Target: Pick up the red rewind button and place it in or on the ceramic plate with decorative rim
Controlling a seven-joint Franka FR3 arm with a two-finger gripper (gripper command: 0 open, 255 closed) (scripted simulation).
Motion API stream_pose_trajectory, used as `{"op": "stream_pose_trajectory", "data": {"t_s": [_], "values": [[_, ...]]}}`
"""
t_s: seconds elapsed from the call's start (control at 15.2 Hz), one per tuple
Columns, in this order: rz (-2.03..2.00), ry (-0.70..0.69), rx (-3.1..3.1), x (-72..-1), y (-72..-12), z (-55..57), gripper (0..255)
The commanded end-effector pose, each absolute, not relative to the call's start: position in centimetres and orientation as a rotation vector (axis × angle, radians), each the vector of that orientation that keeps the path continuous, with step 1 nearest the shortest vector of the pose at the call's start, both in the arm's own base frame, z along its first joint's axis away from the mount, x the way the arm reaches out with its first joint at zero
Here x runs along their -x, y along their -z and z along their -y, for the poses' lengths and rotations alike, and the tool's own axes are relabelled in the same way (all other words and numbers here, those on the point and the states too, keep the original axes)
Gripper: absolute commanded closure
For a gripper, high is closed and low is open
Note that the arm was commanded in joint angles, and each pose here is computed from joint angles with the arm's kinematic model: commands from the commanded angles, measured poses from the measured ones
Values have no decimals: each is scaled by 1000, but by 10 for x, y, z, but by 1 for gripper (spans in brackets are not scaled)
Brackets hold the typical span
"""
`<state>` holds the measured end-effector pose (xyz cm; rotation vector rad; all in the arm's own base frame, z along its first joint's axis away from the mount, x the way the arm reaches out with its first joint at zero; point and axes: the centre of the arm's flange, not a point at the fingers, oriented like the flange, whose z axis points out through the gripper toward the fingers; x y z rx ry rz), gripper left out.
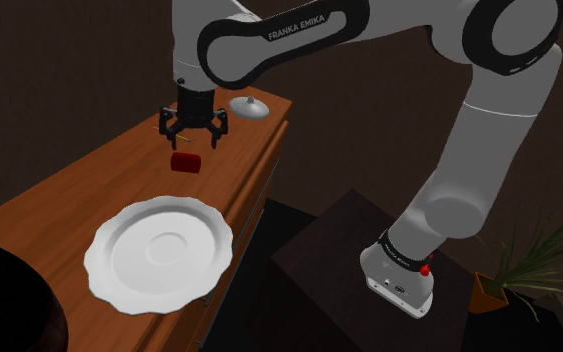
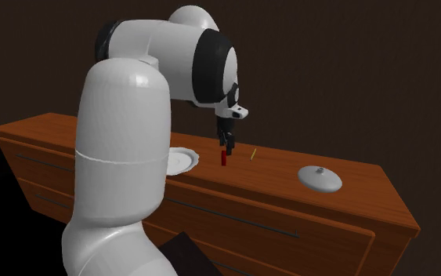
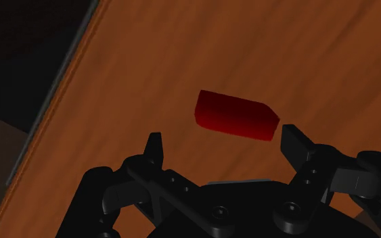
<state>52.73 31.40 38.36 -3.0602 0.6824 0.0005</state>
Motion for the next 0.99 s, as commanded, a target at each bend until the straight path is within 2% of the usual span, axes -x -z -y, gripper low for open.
{"op": "stream_pose_trajectory", "data": {"t_s": [0.0,0.53,0.92], "values": [[-722,-8,3057,-542,-371,-329,0],[-722,-8,3057,-542,-331,-329,0],[-722,-8,3057,-542,-331,-329,0]]}}
